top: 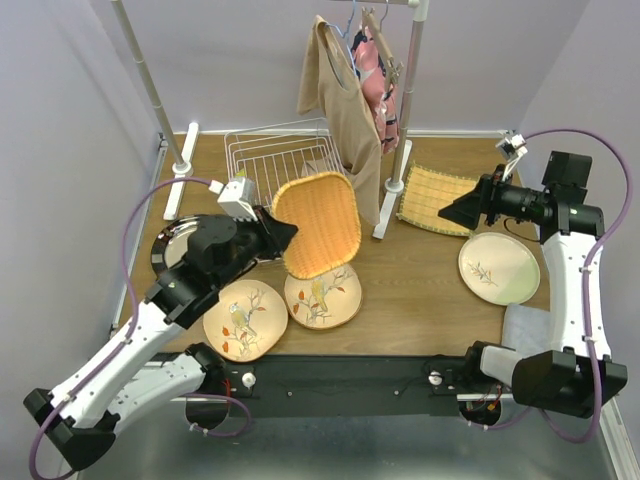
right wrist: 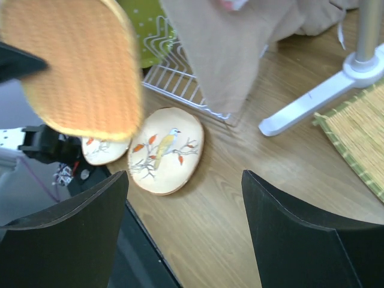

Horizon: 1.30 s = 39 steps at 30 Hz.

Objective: Load the plates into the dish rack
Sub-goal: Insert the plate into the dish rack

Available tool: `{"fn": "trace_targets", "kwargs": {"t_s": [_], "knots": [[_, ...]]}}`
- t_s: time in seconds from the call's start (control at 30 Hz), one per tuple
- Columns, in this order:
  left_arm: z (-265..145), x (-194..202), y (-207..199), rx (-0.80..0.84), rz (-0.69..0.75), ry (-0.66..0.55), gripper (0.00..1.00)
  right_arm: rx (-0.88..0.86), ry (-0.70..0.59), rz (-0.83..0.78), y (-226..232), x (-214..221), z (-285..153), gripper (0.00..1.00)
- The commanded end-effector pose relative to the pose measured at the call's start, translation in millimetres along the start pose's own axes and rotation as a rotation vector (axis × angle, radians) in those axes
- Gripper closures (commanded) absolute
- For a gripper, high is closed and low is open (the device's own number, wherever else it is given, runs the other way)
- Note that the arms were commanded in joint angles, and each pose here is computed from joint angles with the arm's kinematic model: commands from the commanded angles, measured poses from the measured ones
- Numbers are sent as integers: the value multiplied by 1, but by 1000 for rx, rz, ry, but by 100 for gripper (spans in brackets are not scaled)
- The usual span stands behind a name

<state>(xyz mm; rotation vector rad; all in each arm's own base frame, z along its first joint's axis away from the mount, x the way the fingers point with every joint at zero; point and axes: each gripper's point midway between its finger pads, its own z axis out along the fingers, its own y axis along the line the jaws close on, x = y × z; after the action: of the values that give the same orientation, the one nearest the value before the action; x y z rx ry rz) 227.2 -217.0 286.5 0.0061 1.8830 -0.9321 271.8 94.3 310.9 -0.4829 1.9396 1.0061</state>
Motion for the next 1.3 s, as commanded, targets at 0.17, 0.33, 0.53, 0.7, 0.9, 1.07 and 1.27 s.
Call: {"fn": "trace_targets", "kwargs": {"t_s": [0.17, 0.33, 0.53, 0.7, 0.9, 1.07, 1.27], "knots": [[-44, -104, 30, -409, 220, -183, 100, 99, 34, -22, -52, 36, 16, 16], [-41, -116, 51, -575, 295, -174, 100, 106, 38, -7, -65, 61, 24, 15], [-24, -130, 62, -711, 380, -146, 100, 124, 53, 0, -69, 75, 24, 15], [-9, -139, 65, -783, 447, -75, 100, 144, 48, -2, -70, 77, 23, 15], [-1, -142, 81, -861, 480, 13, 100, 156, 45, -1, -71, 77, 22, 15], [8, -137, 89, -889, 479, 55, 100, 161, 44, -1, -71, 77, 22, 15], [24, -136, 94, -900, 487, 92, 100, 167, 43, -1, -72, 77, 22, 15]]}}
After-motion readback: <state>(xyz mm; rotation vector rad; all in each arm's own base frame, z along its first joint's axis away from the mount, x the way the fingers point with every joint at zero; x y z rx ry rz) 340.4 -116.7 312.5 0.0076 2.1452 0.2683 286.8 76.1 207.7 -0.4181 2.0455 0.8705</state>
